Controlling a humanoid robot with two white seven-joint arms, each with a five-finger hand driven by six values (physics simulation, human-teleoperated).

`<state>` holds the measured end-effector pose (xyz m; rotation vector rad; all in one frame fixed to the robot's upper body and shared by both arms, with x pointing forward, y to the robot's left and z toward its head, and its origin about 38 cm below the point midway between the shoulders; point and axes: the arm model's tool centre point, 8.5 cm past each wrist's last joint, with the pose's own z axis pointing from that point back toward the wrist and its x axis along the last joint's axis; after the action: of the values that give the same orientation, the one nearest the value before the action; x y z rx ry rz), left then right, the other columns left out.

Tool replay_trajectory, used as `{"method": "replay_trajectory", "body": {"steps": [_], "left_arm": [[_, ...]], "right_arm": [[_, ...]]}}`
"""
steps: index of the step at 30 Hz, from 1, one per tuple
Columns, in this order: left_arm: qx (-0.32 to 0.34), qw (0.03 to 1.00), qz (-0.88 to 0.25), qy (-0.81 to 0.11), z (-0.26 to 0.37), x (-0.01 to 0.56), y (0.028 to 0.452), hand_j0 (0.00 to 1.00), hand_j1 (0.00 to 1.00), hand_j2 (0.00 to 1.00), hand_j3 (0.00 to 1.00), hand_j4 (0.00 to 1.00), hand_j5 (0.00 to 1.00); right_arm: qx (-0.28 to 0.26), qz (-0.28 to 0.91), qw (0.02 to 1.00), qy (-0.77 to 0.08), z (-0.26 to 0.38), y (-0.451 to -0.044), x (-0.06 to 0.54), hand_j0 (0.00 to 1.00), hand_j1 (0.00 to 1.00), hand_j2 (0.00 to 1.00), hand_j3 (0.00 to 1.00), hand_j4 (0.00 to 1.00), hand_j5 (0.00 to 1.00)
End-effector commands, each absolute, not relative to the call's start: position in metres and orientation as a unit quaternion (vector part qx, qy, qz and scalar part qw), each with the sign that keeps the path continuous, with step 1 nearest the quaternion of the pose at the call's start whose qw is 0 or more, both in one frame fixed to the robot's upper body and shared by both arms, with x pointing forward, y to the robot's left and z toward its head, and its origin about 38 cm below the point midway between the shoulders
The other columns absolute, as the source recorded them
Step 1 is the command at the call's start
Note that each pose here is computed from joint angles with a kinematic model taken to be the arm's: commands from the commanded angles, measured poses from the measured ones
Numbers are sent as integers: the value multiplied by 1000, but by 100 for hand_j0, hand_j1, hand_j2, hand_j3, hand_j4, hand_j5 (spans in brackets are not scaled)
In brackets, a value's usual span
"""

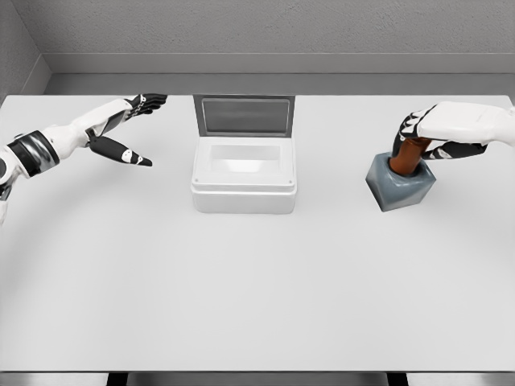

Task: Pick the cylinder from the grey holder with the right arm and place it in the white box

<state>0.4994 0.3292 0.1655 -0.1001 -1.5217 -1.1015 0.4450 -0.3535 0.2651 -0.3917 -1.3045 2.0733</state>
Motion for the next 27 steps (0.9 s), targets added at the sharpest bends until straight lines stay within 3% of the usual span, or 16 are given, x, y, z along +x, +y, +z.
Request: {"method": "replay_trajectory", "body": {"steps": [1,9,27], "left_arm": [[-44,589,-471,-655,166,499,329,100,100,100,100,100,100],[-43,589,-469,-657,168,501,330,100,100,100,100,100,100],[-45,591,-465,-658,166,502,329,100,100,100,100,100,100]], "right_arm": [[-149,790,326,-498,265,-354,445,48,48,48,48,48,48],[-157,790,329,-493,269,-362,443,39,39,39,39,39,39],[-172,793,263,-522,315,-332,438,39,39,39,39,39,39]]}}
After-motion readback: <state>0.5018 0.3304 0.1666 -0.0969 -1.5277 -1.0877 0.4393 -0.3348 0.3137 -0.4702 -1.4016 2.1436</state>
